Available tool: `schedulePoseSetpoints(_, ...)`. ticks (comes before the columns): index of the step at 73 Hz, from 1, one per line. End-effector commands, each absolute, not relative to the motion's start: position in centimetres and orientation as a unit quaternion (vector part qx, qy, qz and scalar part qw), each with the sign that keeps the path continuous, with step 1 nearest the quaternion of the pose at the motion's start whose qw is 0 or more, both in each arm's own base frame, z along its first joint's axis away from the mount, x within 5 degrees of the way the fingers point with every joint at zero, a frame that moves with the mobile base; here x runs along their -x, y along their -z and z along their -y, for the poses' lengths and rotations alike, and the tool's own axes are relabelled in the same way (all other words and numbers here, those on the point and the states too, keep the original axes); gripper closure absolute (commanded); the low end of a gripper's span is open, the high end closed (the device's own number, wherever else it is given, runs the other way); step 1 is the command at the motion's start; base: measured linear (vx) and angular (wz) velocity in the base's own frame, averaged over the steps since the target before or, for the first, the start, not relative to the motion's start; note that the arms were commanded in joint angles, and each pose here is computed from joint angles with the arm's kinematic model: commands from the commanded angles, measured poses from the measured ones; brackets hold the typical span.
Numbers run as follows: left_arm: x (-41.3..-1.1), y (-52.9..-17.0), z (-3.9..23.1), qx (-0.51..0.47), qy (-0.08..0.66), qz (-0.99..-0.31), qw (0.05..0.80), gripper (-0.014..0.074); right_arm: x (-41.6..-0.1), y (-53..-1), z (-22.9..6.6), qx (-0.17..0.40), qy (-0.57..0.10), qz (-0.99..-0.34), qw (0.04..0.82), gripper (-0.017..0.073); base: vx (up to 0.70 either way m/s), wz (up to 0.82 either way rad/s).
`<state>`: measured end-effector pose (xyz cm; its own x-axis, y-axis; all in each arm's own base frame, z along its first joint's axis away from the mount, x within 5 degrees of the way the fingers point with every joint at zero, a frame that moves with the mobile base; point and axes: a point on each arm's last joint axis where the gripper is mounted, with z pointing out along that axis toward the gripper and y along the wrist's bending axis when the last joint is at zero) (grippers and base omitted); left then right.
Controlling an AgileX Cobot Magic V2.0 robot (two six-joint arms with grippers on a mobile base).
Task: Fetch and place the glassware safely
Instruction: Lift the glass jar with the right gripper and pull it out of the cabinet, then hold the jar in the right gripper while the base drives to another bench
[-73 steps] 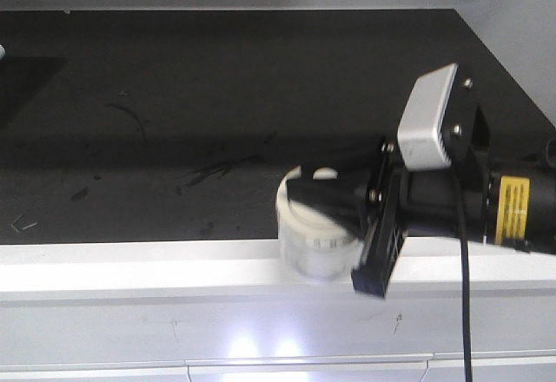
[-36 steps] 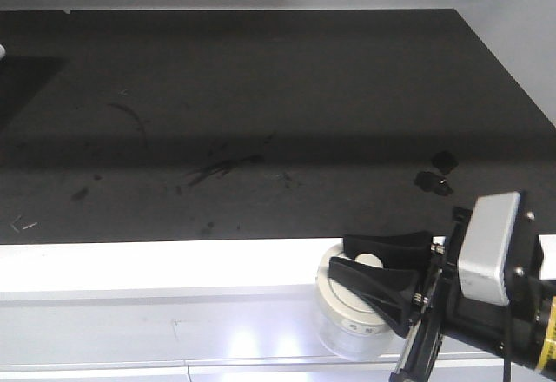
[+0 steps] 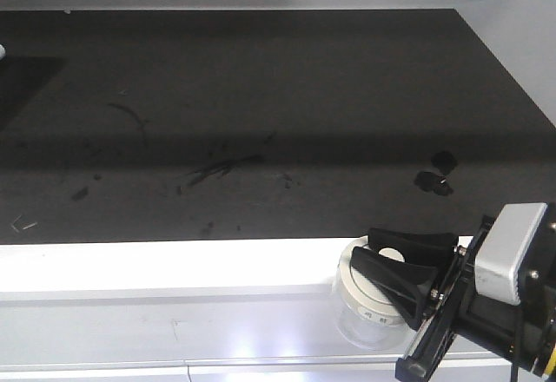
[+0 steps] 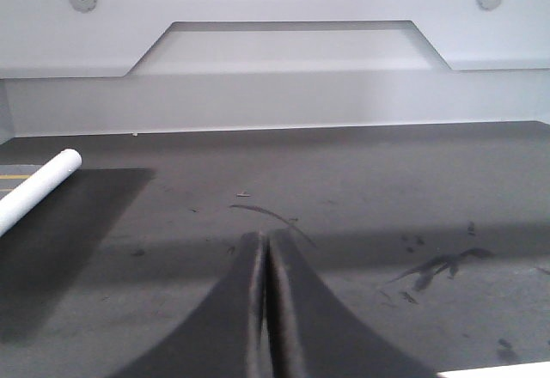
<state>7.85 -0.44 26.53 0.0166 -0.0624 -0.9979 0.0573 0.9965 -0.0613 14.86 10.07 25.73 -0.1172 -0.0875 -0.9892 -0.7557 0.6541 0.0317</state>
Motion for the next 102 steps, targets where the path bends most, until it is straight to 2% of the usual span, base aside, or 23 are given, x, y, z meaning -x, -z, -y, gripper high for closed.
schedulePoseSetpoints(1, -7.84, -27.97, 0.66, -0.003, 0.057, -0.670, 0.740, 0.0601, -14.82, -27.47, -10.27, 0.299, -0.306, -0.659, 0.619, 0.0560, 0.00, 0.00)
schedulePoseSetpoints(39, -7.84, -27.97, 0.66, -0.003, 0.057, -0.670, 0.740, 0.0601, -14.83, -27.44, -10.25, 0.299, -0.305, -0.660, 0.619, 0.0560, -0.04, 0.16)
schedulePoseSetpoints(102, -7.84, -27.97, 0.66, -0.003, 0.057, -0.670, 0.740, 0.0601, -14.83, -27.45, -10.26, 0.299, -0.305, -0.659, 0.619, 0.0560, -0.02, 0.63)
